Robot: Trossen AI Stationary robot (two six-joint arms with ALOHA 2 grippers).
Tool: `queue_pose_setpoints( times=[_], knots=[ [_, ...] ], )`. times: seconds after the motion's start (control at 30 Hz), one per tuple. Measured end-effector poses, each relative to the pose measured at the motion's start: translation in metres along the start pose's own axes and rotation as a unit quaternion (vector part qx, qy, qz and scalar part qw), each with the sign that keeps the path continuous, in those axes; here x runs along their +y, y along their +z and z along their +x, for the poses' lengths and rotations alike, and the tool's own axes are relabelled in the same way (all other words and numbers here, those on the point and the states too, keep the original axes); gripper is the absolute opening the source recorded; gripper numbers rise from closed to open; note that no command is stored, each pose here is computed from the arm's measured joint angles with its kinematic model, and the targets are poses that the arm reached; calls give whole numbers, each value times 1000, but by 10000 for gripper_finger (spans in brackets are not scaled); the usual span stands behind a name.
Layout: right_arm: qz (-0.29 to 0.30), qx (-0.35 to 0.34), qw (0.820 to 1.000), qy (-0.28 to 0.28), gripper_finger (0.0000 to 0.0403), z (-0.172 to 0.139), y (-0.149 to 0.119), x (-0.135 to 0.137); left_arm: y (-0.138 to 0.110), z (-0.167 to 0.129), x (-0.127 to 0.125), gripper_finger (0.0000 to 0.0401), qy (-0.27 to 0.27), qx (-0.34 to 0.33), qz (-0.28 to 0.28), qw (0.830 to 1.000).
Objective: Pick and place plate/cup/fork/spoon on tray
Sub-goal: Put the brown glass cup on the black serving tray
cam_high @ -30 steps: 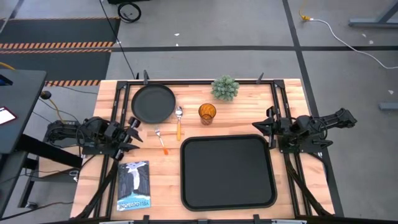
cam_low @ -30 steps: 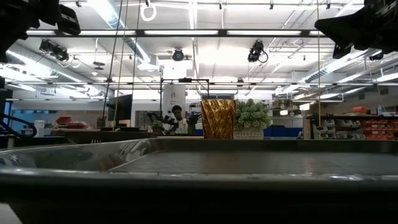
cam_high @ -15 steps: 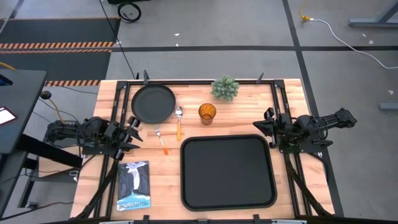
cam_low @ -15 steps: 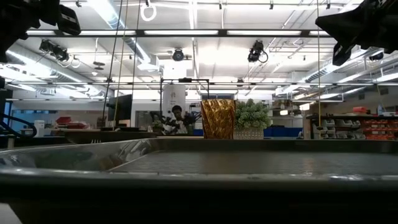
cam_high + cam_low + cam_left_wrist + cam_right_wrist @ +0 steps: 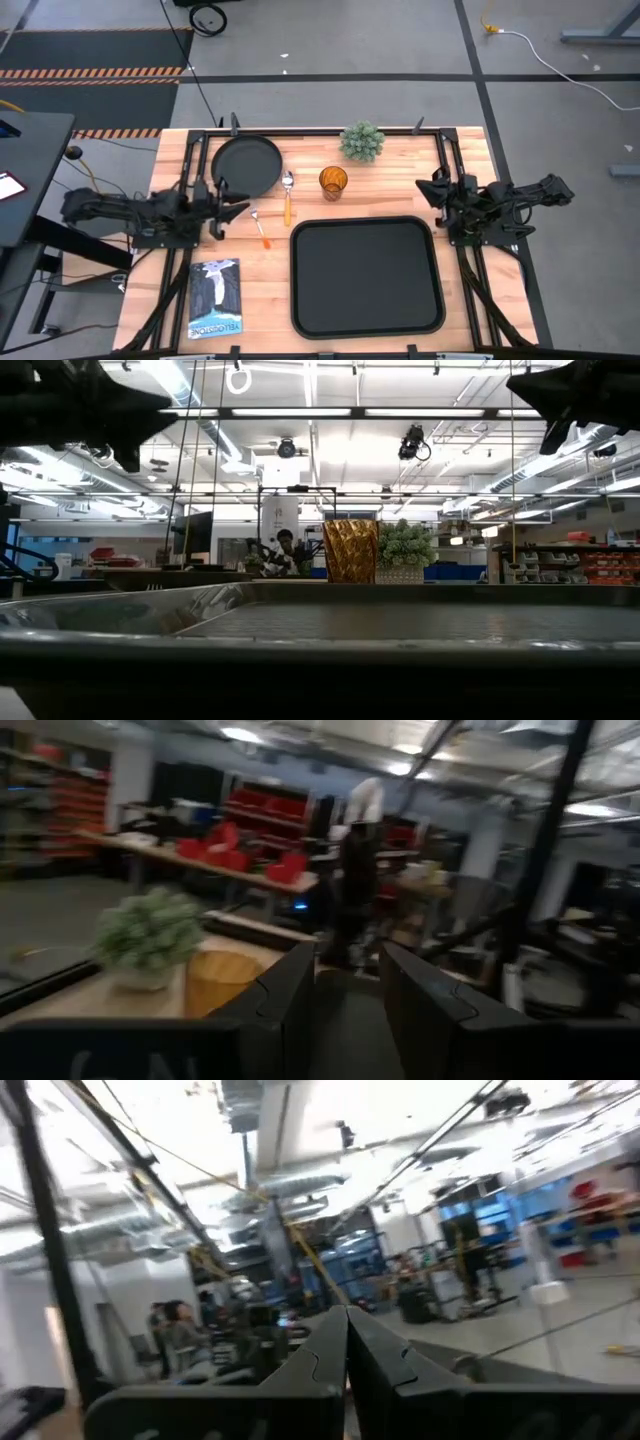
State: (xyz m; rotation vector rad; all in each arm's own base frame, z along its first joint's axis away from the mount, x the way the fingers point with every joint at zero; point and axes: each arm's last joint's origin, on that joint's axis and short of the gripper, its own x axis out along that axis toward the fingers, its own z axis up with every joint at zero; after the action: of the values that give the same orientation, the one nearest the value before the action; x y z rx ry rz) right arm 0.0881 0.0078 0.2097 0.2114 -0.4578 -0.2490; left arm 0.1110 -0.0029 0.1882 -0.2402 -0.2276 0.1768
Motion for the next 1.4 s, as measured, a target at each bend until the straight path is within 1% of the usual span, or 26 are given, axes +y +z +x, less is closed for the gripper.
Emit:
queue_pose_setpoints(
  times=[0.17,0.37,0.5,0.57,0.67,0.73,0.87,0.93,0.97,1.1,1.23,1.37,1.4],
  knots=[
    [-33,-9,999,-20,13,1,1,-4,-4,8,4,123,60,-1,10,998],
    [-52,-12,998,-37,13,2,2,-7,-10,18,12,123,130,6,20,991],
    [-94,-3,995,-38,13,2,0,-7,-12,25,16,123,148,-3,26,989],
    [-112,3,993,-38,13,2,-1,-7,-11,28,17,123,149,-18,43,988],
    [-120,10,992,-35,13,2,-3,-7,-10,34,18,123,150,-29,79,985],
    [-121,19,992,-17,13,2,-5,-6,-7,43,18,123,158,-24,100,982],
    [-118,33,990,65,13,1,-8,1,-1,63,17,123,169,-14,127,977],
    [-112,31,990,82,13,0,-8,3,2,74,17,123,173,-11,133,976],
    [-110,33,990,81,13,0,-8,4,3,79,17,123,176,-9,137,975],
    [-100,45,994,31,13,0,-10,3,5,99,18,123,187,-1,137,973],
    [-87,60,994,-2,13,2,-14,2,1,119,22,123,200,25,133,970],
    [-77,77,991,-81,13,3,-19,-3,-2,139,26,123,211,37,132,968],
    [-76,80,990,-92,13,4,-20,-3,-3,144,27,123,212,40,133,967]
  ],
)
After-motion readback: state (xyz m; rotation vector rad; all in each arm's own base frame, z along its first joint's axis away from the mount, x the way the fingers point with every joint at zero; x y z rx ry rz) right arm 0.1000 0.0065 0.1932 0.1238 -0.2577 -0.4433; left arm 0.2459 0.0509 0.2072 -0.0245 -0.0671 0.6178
